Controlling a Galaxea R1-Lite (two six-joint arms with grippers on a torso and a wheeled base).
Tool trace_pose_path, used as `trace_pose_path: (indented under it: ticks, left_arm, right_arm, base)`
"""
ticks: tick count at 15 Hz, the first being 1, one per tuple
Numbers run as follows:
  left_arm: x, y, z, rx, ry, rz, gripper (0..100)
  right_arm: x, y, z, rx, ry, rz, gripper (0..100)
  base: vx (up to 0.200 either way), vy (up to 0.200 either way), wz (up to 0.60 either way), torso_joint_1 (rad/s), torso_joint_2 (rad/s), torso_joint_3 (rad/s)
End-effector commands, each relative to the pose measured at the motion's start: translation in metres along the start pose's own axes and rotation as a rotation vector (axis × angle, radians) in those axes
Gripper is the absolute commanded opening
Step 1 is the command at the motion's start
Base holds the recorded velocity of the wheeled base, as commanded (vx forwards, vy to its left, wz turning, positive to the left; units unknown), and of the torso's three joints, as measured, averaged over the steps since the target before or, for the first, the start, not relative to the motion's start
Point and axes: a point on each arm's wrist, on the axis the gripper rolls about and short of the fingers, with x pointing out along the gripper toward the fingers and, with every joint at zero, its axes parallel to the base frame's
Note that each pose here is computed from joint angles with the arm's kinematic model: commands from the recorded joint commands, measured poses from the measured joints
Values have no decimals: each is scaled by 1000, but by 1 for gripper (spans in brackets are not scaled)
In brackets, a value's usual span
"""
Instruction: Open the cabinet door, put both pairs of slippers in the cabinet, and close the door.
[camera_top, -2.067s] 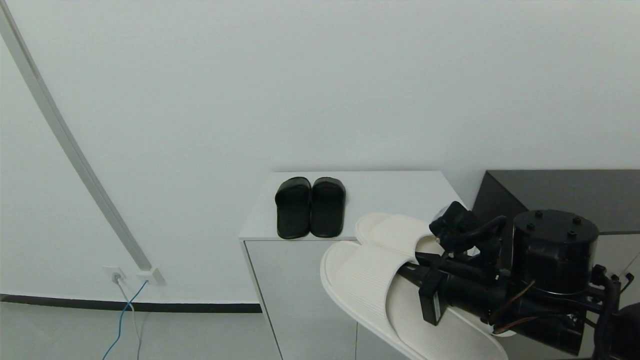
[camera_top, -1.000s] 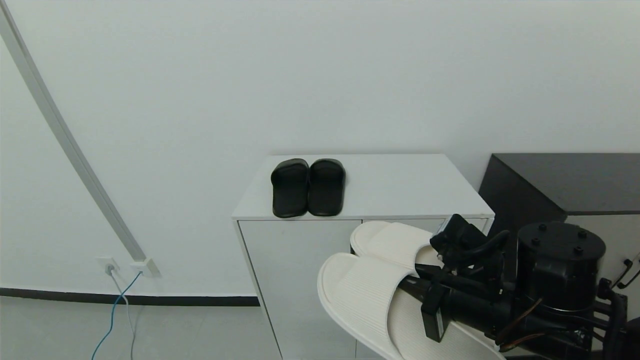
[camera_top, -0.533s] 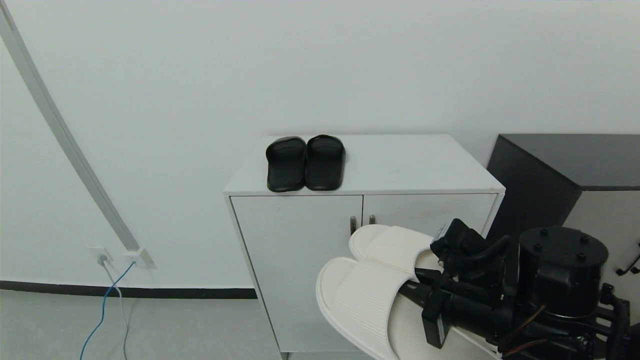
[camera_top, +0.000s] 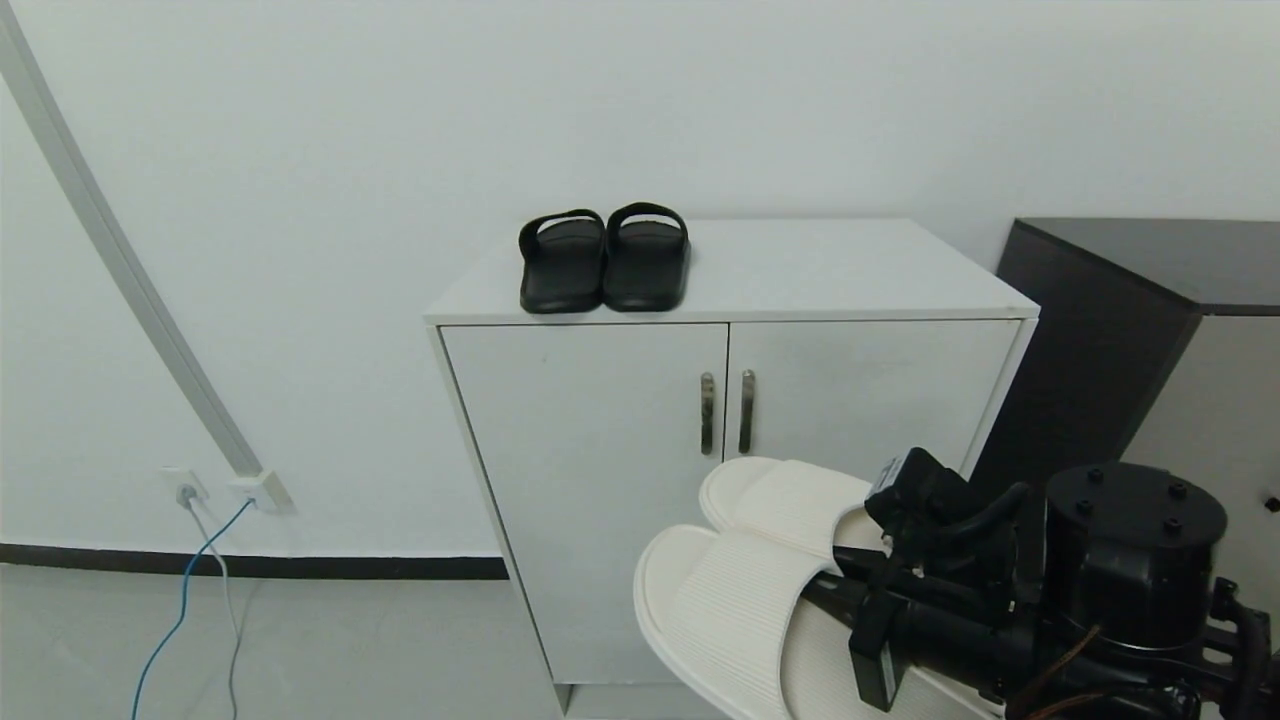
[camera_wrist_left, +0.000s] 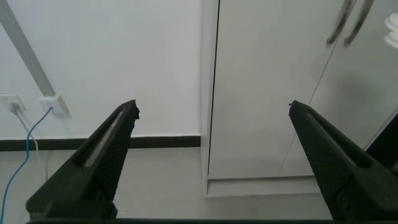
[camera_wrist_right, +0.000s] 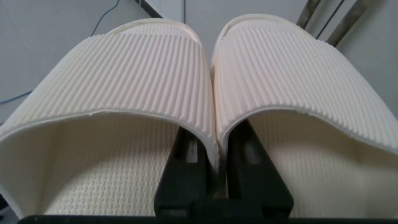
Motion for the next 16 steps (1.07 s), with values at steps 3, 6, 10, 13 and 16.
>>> trace_pose_path:
  ticks: [3, 6, 10, 13, 16]
  left_arm:
    - [0, 0, 0, 0, 1, 0, 100]
    - [0, 0, 0, 1, 1, 0, 100]
    - [0, 0, 0, 4, 1, 0, 100]
    - [0, 0, 0, 3, 1, 0, 100]
    - [0, 0, 0, 0, 1, -2, 100]
  right_arm:
    - [0, 1, 0, 1, 1, 3, 0]
    - [0, 3, 0, -4, -2, 11, 0]
    - [-1, 3, 0, -4, 0, 11, 0]
    - [1, 3, -1, -1, 4, 11, 0]
    - [1, 3, -2, 0, 9, 12, 0]
  base:
    - [0, 0, 0, -142, 474, 326]
    - [0, 0, 0, -121, 468, 334]
    - [0, 0, 0, -78, 449, 369]
    - [0, 0, 0, -32, 437, 404]
    - [0, 0, 0, 1, 53, 41]
